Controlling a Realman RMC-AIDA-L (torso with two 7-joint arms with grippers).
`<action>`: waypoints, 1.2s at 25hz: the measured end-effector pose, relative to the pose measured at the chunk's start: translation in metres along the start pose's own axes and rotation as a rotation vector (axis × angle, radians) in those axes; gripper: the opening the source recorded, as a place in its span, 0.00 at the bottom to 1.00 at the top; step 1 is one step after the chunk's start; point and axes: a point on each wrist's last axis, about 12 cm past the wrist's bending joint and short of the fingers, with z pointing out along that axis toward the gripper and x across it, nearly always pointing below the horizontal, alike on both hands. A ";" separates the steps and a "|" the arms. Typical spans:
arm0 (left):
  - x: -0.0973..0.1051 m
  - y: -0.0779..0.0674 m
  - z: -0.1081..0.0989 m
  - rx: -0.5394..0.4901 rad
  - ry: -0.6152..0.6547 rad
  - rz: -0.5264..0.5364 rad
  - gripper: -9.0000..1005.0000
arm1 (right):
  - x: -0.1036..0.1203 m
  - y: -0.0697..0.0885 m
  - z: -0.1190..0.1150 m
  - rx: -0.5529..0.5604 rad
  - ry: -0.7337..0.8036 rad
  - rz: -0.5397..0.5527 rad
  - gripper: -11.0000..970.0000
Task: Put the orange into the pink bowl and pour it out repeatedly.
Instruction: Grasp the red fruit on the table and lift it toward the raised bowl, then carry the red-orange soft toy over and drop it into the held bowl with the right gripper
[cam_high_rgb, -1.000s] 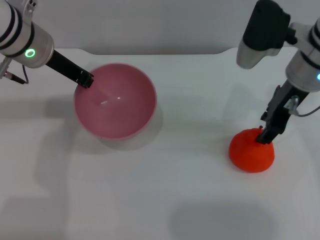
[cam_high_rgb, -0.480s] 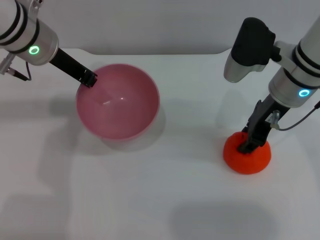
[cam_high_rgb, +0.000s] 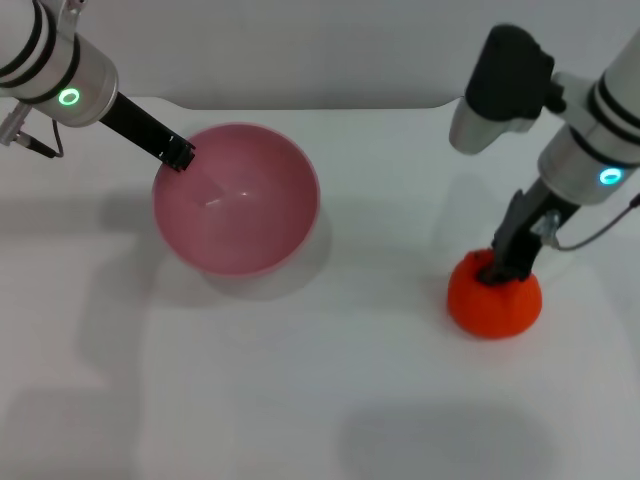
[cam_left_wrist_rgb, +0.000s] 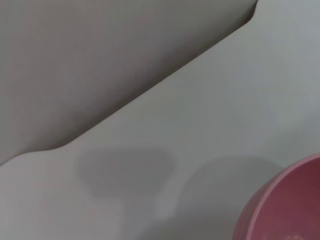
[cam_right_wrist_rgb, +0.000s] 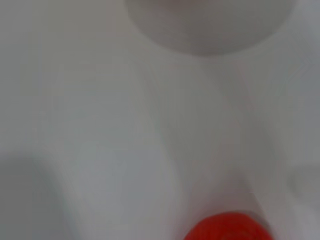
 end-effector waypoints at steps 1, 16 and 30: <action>0.000 0.000 0.000 0.000 0.000 0.000 0.05 | -0.002 -0.001 -0.004 0.014 -0.010 0.002 0.24; -0.006 -0.007 0.001 0.006 -0.002 0.043 0.05 | -0.066 0.012 -0.147 0.450 -0.466 -0.076 0.11; -0.012 -0.012 0.003 0.008 -0.010 0.053 0.05 | -0.107 0.063 -0.109 0.229 -0.505 -0.296 0.08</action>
